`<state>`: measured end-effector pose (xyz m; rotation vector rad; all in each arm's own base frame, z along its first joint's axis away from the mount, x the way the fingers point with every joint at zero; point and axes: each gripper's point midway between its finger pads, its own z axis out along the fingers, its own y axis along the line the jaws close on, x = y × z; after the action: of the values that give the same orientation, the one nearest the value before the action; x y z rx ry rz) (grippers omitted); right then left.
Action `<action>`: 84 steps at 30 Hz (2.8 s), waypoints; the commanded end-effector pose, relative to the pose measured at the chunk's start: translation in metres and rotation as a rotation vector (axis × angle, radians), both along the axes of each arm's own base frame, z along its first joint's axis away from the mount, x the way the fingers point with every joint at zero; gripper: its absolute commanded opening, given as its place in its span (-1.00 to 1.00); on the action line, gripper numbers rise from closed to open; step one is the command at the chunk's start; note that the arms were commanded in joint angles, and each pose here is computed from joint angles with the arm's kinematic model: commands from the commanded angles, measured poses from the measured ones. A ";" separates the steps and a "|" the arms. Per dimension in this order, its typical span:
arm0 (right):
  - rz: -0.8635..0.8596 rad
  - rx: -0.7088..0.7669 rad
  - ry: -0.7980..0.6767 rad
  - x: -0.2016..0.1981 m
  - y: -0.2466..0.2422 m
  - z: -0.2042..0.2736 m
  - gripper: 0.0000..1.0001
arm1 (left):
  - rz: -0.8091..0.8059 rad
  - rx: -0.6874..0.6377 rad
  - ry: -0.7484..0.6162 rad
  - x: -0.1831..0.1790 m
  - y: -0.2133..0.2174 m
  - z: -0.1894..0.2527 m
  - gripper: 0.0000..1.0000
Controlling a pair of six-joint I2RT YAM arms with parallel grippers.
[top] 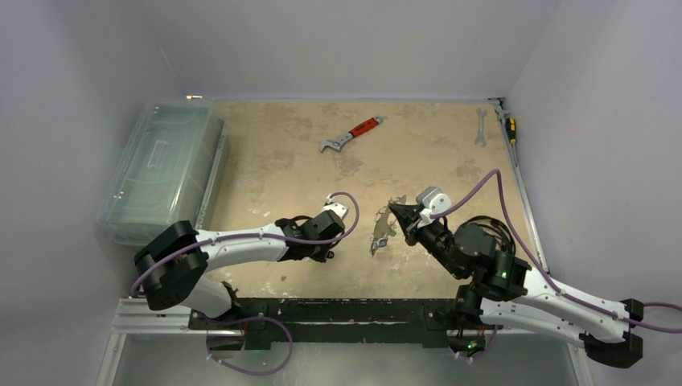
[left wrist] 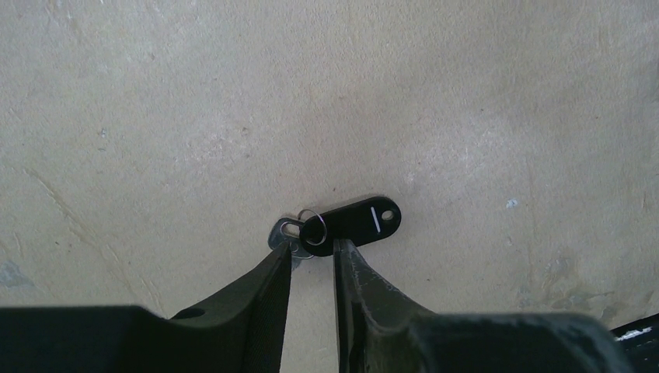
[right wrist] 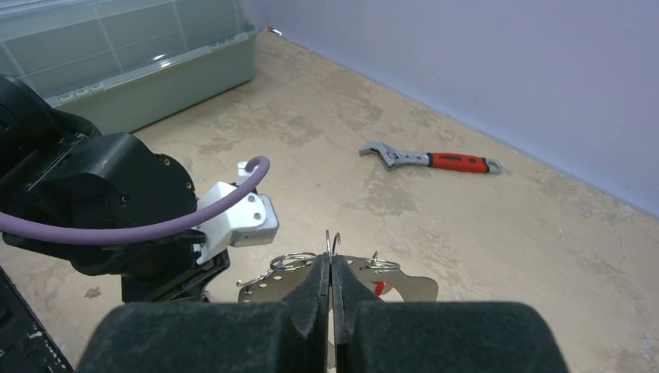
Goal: Put the keys on the keyring
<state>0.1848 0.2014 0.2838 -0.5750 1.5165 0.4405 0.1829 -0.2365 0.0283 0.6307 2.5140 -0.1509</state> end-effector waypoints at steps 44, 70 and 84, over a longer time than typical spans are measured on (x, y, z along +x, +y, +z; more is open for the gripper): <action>0.007 0.072 -0.021 -0.001 0.003 0.019 -1.00 | -0.199 -0.276 -0.208 0.005 -0.028 0.110 -1.00; 0.507 0.035 -0.081 -0.058 0.074 0.014 -1.00 | -0.933 -0.561 -0.614 -0.072 -0.028 0.230 -1.00; 0.646 0.018 -0.119 -0.077 0.089 0.006 -1.00 | -1.039 -0.497 -0.643 -0.078 -0.023 0.244 -1.00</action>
<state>0.1153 0.2871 0.2636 -1.0768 1.3314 0.8542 0.1076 -0.2577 0.2408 1.3864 1.3919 -0.7741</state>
